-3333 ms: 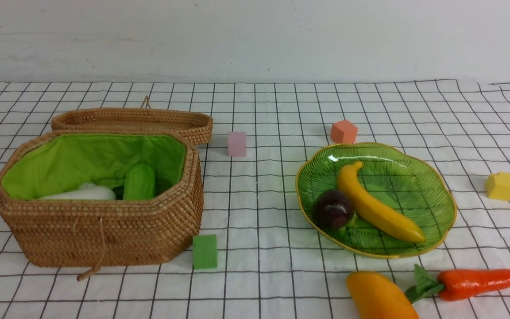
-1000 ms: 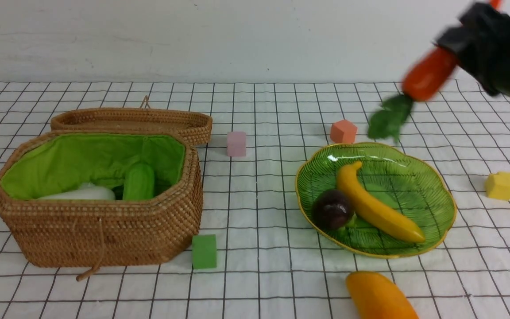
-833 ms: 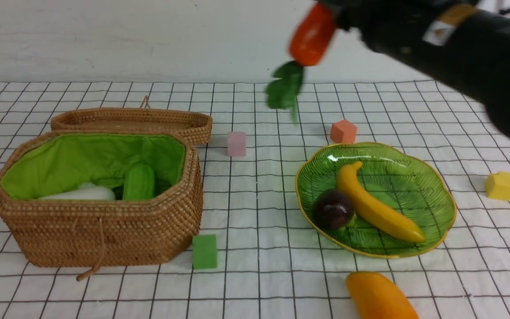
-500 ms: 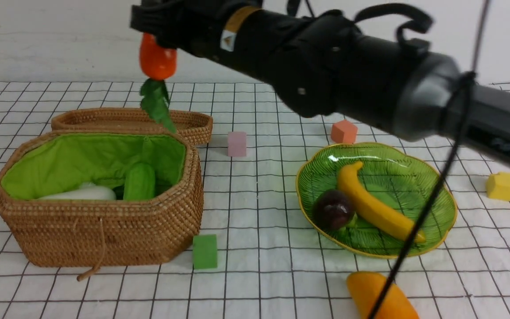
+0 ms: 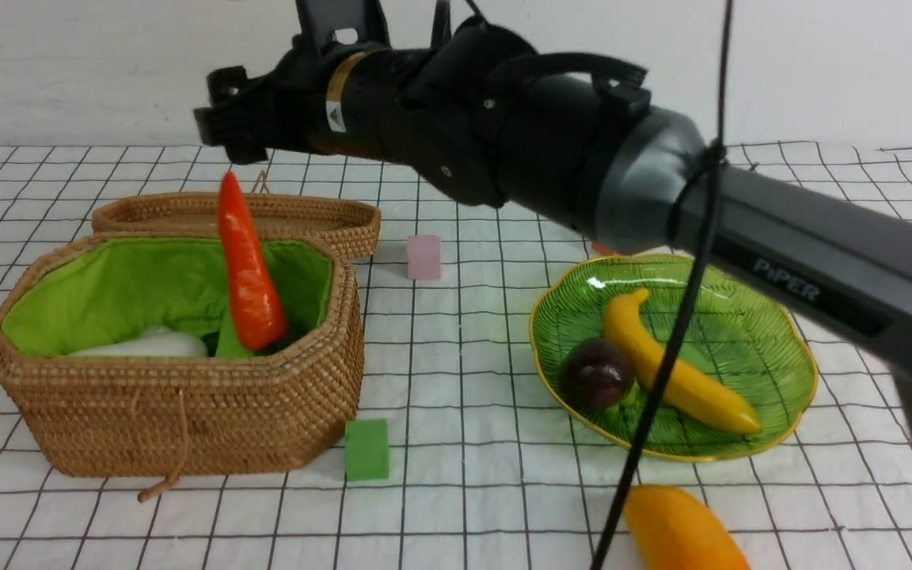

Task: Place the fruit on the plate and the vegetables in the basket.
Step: Use the right arm to grab a carrot and put it into the left basket, then use the right arm to grab a mango and put it into the right plate

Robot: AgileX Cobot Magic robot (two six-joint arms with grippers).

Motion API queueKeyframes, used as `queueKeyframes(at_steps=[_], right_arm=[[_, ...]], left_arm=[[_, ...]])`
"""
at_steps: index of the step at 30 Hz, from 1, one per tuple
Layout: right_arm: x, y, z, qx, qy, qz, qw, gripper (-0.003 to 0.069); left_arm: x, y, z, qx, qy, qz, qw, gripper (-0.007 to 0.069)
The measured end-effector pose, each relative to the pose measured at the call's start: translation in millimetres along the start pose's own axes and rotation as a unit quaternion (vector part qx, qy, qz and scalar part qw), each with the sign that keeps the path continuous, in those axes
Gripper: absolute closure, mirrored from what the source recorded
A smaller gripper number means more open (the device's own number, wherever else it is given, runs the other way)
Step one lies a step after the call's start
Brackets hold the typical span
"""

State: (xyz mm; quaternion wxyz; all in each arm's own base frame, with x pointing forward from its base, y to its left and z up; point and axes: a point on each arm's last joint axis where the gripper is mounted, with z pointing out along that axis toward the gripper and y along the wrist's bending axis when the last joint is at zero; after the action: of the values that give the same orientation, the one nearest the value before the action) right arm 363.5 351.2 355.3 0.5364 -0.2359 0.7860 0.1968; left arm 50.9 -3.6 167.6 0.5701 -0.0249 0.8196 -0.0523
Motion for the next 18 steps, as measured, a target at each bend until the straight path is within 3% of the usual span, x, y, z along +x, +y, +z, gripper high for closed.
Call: queueKeyframes(at_steps=[4, 10, 14, 16, 18], right_arm=[[-15.6, -21.3, -49.0, 0.066, 0.101, -0.029, 0.992, 0.0003], [-18.1, -81.6, -129.4, 0.138, 0.215, 0.021, 0.967, 0.0075], [34.8, -112.8, -151.7, 0.127, 0.303, 0.110, 0.938, 0.0082], [54.4, -115.6, -158.4, 0.110, 0.333, 0.134, 0.927, 0.0082], [98.8, -110.8, -164.5, 0.076, 0.401, 0.147, 0.901, 0.0079]], left_arm=[[0.0, 0.0, 0.0, 0.000, 0.000, 0.000, 1.000, 0.0545], [0.0, 0.0, 0.0, 0.000, 0.000, 0.000, 1.000, 0.0539], [0.0, 0.0, 0.0, 0.000, 0.000, 0.000, 1.000, 0.0534], [0.0, 0.0, 0.0, 0.000, 0.000, 0.000, 1.000, 0.0533], [0.0, 0.0, 0.0, 0.000, 0.000, 0.000, 1.000, 0.0533]])
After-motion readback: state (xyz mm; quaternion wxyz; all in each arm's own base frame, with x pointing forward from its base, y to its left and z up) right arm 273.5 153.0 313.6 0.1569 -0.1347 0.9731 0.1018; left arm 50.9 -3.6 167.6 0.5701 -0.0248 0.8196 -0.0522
